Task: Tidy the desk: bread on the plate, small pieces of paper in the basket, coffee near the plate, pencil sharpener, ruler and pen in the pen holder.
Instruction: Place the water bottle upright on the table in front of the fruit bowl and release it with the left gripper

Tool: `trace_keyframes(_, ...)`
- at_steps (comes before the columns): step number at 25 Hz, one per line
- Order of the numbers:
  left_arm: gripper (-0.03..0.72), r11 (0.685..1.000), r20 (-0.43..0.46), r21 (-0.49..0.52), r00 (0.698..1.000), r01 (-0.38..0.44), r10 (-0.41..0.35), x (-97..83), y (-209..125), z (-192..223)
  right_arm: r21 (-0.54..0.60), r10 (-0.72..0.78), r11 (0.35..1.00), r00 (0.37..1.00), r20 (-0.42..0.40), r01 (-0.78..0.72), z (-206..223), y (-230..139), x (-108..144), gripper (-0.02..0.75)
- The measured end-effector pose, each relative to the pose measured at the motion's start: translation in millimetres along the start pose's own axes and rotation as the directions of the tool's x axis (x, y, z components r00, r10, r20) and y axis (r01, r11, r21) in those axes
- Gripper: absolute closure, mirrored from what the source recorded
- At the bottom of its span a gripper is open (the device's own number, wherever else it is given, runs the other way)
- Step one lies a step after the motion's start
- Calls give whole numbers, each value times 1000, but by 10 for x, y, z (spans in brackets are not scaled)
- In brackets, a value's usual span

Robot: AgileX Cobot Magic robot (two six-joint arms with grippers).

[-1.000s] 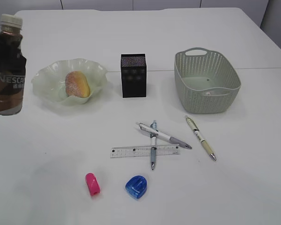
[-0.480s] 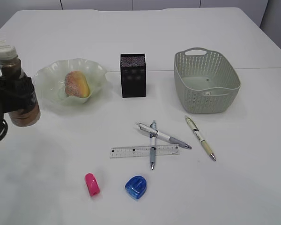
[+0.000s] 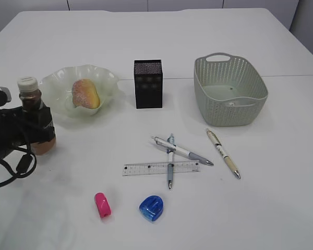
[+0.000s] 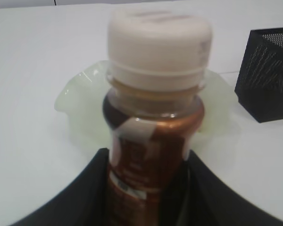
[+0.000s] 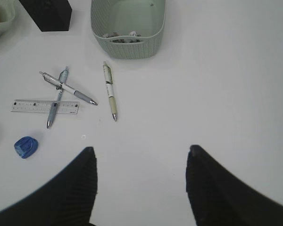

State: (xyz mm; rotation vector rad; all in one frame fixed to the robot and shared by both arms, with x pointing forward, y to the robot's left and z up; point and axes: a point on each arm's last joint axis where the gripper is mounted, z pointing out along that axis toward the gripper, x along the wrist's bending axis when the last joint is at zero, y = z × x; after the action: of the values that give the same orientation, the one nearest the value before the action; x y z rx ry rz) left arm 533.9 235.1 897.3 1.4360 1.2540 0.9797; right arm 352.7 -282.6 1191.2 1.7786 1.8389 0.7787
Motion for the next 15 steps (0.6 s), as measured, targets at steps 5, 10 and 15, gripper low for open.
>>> trace_keyframes(5,396,1000,2,-1,1000,-1,1,-13,-38,143,0,-1,1000,1000,2,1,0,0,-2,270)
trace_keyframes(10,396,1000,3,-13,1000,-2,2,-24,-70,263,-1,-3,1000,1000,16,3,0,1,-14,270)
trace_keyframes(15,395,1000,6,9,1000,-6,6,-25,-145,278,-4,-10,1000,999,35,10,0,4,-32,270)
